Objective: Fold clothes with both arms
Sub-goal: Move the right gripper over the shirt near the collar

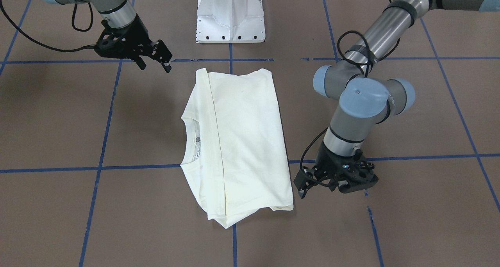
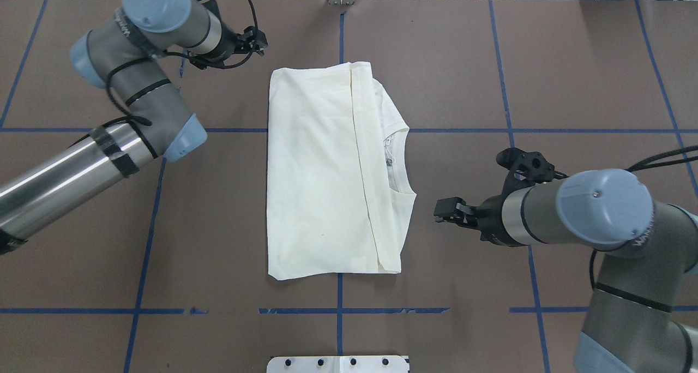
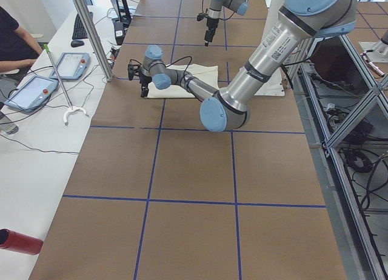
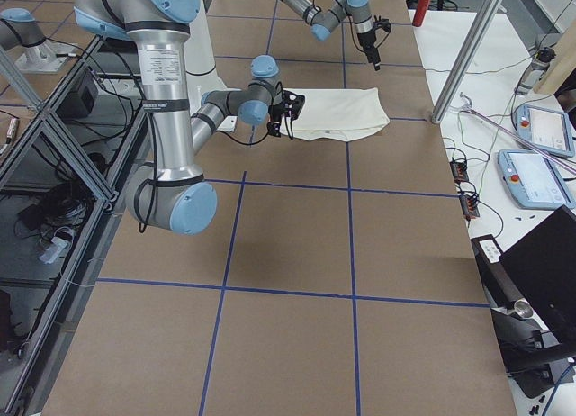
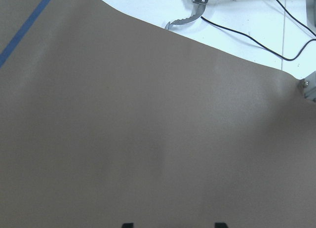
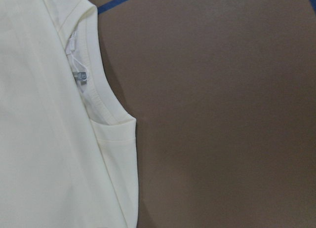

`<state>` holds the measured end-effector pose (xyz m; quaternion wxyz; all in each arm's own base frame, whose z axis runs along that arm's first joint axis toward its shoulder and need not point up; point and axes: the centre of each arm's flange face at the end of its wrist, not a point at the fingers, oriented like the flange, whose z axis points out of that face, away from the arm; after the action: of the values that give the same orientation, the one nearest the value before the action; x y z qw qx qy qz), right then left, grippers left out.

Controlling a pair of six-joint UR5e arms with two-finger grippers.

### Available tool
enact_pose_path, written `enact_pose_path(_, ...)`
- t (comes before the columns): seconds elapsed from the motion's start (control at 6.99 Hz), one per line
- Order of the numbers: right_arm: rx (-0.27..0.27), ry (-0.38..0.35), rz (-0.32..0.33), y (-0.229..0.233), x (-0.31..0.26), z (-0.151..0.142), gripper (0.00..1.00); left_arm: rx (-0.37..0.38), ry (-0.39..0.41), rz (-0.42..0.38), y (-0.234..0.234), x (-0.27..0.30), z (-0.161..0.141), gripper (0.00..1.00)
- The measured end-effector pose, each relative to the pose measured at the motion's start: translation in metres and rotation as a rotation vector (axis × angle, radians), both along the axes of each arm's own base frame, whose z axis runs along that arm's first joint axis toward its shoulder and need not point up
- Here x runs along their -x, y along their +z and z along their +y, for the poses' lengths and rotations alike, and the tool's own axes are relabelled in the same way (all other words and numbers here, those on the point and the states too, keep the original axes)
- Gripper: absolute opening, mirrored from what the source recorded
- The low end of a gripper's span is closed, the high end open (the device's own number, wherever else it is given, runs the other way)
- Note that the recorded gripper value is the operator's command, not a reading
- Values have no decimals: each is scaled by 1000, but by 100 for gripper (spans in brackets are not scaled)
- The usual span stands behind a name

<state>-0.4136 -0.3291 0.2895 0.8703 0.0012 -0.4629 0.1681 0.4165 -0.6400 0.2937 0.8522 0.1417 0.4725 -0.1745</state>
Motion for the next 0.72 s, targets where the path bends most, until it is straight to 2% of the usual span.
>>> enact_pose_path(0.29, -43, -77, 121, -50, 58, -20, 100, -61, 76, -34, -27, 44, 66, 100)
enact_pose_path(0.57, -125, -183, 216, -73, 111, -14, 100, -91, 135, -42, -58, 66, 128, 100)
enact_pose_path(0.72, -165, -246, 257, -74, 130, -5, 100, -96, 151, -39, -62, 69, 143, 100)
